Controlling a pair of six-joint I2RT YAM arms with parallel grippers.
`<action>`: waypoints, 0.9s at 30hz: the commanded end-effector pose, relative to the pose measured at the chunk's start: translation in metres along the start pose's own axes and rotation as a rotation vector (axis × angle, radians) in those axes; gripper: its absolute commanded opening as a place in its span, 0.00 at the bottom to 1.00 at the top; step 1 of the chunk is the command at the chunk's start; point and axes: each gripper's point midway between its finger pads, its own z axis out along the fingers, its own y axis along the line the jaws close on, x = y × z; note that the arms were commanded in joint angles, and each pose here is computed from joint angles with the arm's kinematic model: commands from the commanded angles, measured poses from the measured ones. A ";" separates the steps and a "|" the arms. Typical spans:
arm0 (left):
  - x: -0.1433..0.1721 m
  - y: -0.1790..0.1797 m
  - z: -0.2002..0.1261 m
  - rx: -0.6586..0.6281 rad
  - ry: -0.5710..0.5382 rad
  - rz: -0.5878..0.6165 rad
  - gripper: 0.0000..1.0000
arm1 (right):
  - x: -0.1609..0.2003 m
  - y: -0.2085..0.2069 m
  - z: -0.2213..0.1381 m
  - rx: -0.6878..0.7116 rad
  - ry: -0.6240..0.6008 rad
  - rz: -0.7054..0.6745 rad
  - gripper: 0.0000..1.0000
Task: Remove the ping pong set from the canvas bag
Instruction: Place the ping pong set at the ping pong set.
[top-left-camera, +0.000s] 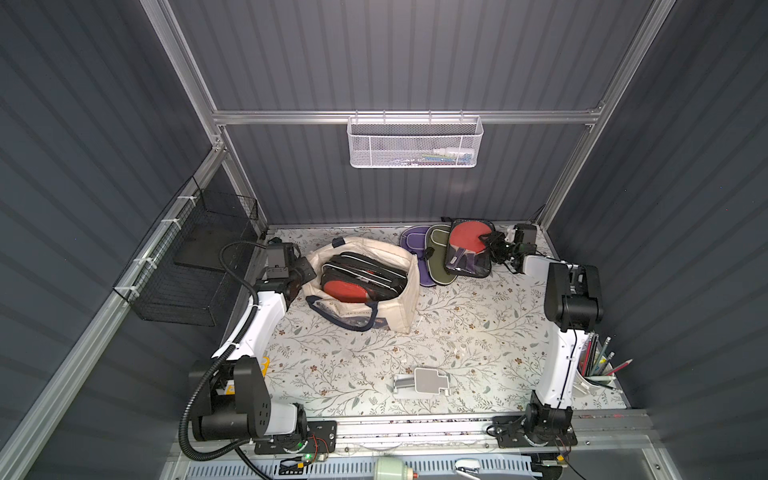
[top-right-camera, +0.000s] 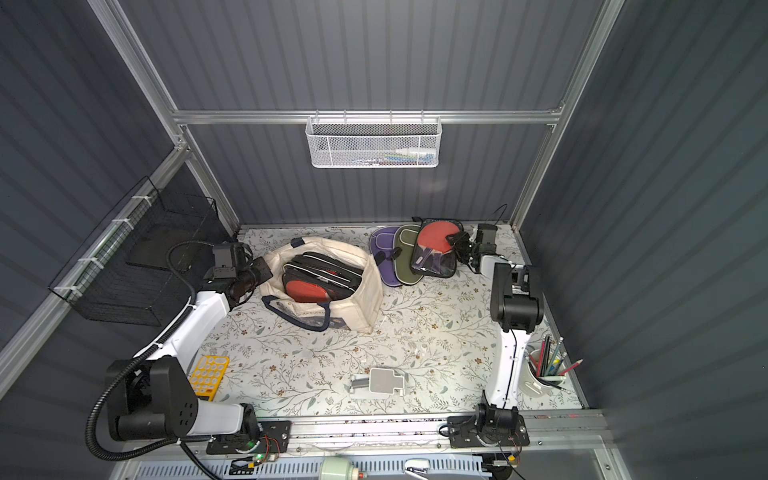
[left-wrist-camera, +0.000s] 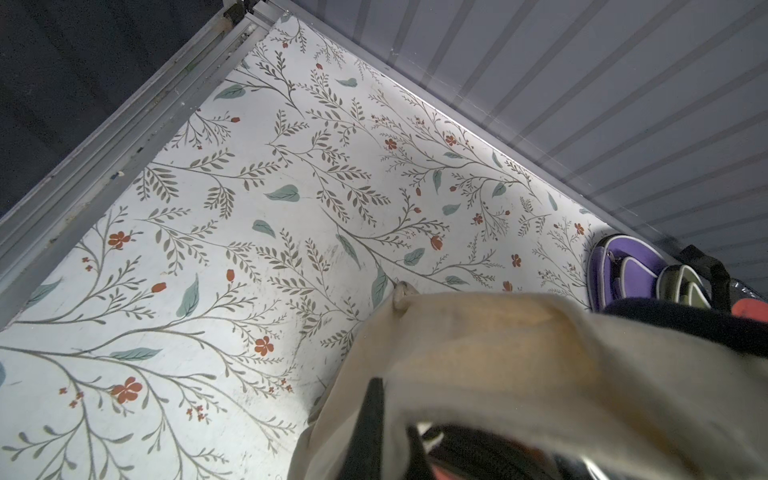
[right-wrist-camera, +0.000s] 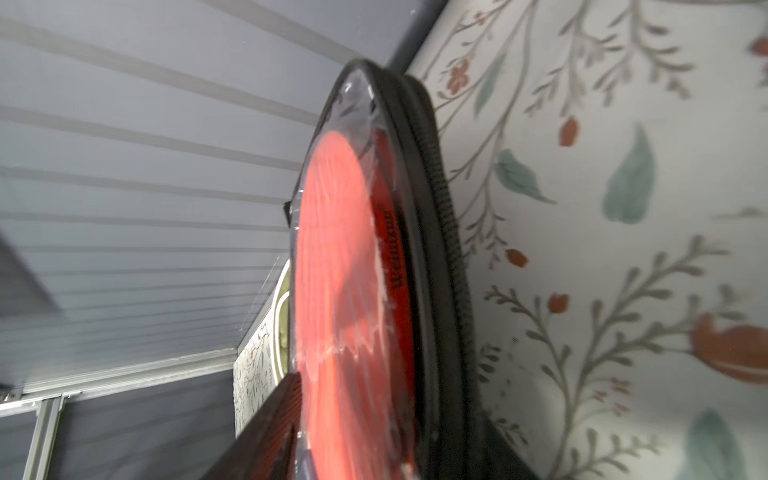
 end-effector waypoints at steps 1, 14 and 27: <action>0.016 0.017 0.003 -0.057 0.050 -0.006 0.00 | -0.010 0.001 -0.003 0.011 -0.026 -0.029 0.60; 0.015 0.016 0.003 -0.056 0.050 -0.006 0.00 | -0.010 -0.019 -0.002 0.082 -0.032 -0.037 0.89; 0.008 0.011 -0.004 -0.042 0.038 -0.005 0.00 | -0.031 -0.007 -0.042 0.187 -0.160 -0.117 0.99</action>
